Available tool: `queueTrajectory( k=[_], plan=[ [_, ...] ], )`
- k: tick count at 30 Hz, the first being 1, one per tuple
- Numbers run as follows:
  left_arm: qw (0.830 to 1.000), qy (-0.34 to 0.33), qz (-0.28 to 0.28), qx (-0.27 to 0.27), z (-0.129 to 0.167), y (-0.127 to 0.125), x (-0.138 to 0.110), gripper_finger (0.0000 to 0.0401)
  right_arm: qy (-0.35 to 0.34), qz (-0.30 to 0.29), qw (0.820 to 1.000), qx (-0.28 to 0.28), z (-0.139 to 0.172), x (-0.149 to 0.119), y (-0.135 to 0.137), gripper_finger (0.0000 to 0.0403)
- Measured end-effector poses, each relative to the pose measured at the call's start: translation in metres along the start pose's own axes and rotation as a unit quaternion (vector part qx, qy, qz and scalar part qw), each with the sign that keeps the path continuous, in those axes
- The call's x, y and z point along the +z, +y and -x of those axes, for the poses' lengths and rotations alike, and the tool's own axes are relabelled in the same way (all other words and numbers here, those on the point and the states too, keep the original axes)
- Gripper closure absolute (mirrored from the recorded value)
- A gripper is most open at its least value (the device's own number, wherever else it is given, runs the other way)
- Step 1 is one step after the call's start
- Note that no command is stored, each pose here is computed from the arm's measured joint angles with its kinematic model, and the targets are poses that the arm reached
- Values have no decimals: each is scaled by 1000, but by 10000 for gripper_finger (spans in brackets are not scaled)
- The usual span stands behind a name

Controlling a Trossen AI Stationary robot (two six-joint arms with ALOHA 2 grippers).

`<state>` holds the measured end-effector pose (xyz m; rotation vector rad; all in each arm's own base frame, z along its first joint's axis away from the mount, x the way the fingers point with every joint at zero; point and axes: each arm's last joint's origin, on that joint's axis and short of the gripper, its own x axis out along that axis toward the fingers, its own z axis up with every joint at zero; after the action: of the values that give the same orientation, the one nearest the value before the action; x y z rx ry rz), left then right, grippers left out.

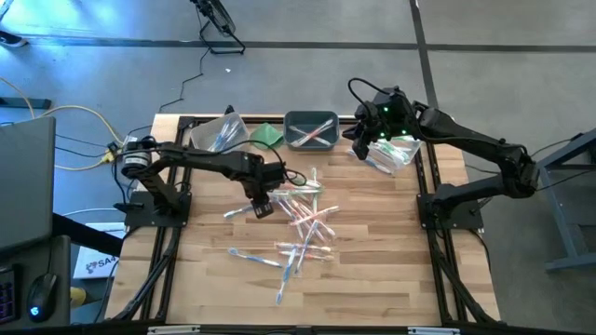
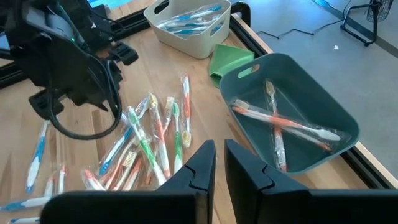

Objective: Pick & Place Toothbrushes
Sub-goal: Put the blue toothbrush into the gray bin

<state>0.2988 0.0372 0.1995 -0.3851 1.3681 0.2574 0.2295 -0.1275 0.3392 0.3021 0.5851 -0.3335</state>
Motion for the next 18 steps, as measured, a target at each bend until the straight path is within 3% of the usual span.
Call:
queueTrajectory(
  k=[13, 18],
  plan=[
    [998, 65, 2, 20, -28, 2, -1, 309, 3, -5, 1000, -10, 0, -1, -1, 376],
    [998, 56, 1, 17, -34, 1, 3, 309, 2, -5, 1000, -28, 0, -1, -2, 376]
  ],
)
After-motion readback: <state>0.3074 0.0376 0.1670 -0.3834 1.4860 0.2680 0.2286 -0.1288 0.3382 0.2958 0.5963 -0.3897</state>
